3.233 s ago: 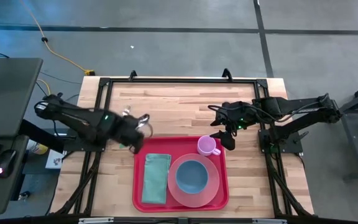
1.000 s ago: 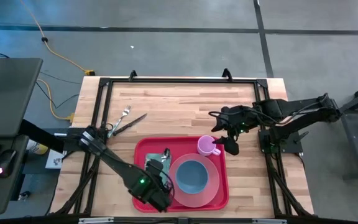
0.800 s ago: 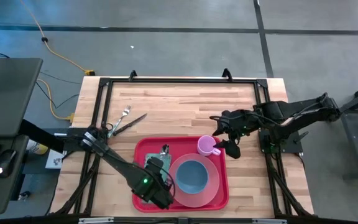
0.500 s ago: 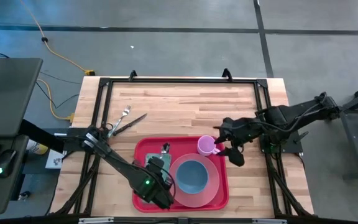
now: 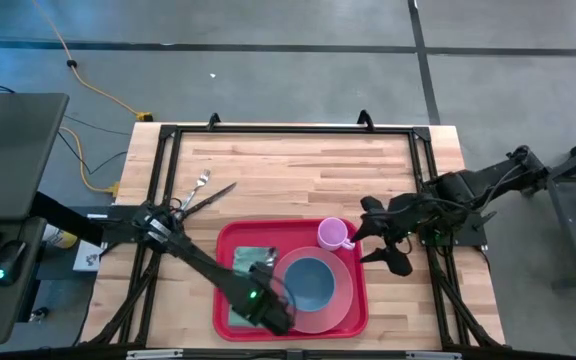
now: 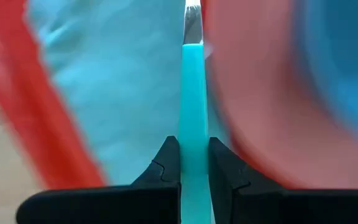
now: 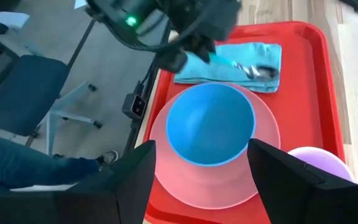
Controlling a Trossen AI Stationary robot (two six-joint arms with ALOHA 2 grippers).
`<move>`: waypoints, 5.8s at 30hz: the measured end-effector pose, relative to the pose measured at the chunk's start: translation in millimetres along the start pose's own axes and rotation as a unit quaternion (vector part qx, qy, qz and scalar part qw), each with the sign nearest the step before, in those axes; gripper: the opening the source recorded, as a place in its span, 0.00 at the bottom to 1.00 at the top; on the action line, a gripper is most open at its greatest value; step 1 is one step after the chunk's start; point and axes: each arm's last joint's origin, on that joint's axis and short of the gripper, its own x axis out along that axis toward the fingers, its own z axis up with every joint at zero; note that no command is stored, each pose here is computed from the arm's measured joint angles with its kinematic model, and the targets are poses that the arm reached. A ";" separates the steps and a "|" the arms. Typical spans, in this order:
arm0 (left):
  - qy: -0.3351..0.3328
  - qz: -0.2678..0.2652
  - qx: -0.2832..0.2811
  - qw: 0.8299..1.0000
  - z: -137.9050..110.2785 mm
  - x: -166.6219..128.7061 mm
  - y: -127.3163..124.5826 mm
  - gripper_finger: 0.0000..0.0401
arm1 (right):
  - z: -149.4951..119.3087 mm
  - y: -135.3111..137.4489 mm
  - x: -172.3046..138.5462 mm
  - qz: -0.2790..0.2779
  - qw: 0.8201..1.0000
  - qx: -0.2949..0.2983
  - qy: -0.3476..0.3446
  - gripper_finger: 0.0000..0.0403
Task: Set up tray
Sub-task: Put the blue spoon on top of the light blue table napkin, then put the black table knife on top of the light blue table napkin to the left side of the blue spoon
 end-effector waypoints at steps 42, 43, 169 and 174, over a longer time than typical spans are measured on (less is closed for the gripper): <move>0.064 0.031 0.000 0.997 -8.4 11.8 -1.7 0.16 | -7.3 0.3 -24.2 -0.006 0.999 -0.034 -0.008 0.59; 0.063 0.033 0.000 0.997 -8.0 11.9 -1.3 0.16 | -7.3 0.2 -24.2 -0.006 0.999 -0.034 -0.008 0.59; -0.048 0.042 0.395 0.917 164.9 78.2 299.8 0.02 | 35.6 -18.0 34.4 -0.192 0.949 0.145 -0.203 0.59; -0.037 0.016 0.409 0.912 172.9 86.9 294.8 0.02 | 35.5 -17.8 34.5 -0.189 0.949 0.148 -0.203 0.59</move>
